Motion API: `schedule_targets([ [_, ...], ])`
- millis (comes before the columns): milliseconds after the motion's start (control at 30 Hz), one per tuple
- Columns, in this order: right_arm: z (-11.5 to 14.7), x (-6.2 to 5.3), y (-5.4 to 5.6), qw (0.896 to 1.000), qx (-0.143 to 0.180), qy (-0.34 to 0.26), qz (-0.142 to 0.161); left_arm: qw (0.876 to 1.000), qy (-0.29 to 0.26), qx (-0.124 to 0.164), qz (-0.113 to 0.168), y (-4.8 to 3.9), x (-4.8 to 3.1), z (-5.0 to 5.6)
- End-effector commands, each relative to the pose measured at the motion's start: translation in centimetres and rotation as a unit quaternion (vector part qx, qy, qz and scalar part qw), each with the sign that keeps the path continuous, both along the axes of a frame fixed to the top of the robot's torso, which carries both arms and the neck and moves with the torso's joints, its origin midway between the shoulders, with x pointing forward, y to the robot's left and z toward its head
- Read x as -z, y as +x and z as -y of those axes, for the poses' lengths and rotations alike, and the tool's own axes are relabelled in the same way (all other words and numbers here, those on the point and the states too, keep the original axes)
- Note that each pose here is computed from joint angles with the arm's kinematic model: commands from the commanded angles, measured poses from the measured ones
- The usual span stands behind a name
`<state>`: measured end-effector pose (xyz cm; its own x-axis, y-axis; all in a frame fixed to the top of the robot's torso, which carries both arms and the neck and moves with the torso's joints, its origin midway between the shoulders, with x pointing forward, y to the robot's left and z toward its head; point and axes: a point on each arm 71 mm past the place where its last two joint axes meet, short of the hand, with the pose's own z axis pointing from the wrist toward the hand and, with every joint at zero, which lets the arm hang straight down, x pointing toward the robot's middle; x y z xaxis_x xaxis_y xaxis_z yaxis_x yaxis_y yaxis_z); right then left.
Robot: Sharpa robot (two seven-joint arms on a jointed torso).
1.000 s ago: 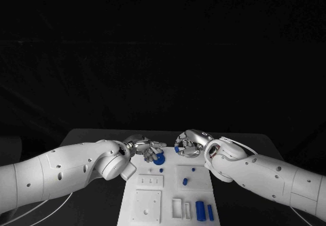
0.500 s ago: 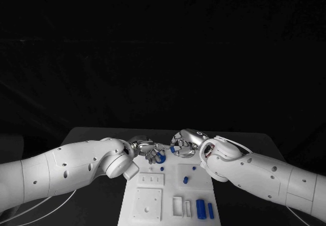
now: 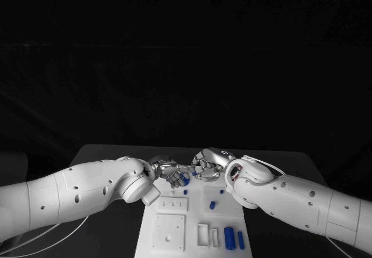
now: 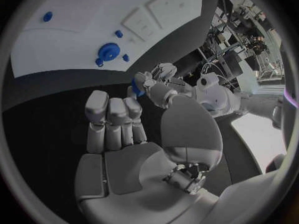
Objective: Assemble the parts on the task board
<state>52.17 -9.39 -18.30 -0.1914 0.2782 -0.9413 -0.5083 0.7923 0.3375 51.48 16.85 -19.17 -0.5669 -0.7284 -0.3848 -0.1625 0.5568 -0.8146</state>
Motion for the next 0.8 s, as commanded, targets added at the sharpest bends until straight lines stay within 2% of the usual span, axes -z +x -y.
schedule_targets([
  [33, -0.4, 0.0, -0.2, 1.000, -0.008, -0.008, -0.002, 1.000, 0.002, 0.010, -0.002, -0.11, -0.02, 0.4],
  [800, -1.7, 0.3, -0.8, 1.000, -0.024, -0.012, -0.011, 1.000, -0.002, 0.015, -0.004, -0.22, -0.04, 0.6],
])
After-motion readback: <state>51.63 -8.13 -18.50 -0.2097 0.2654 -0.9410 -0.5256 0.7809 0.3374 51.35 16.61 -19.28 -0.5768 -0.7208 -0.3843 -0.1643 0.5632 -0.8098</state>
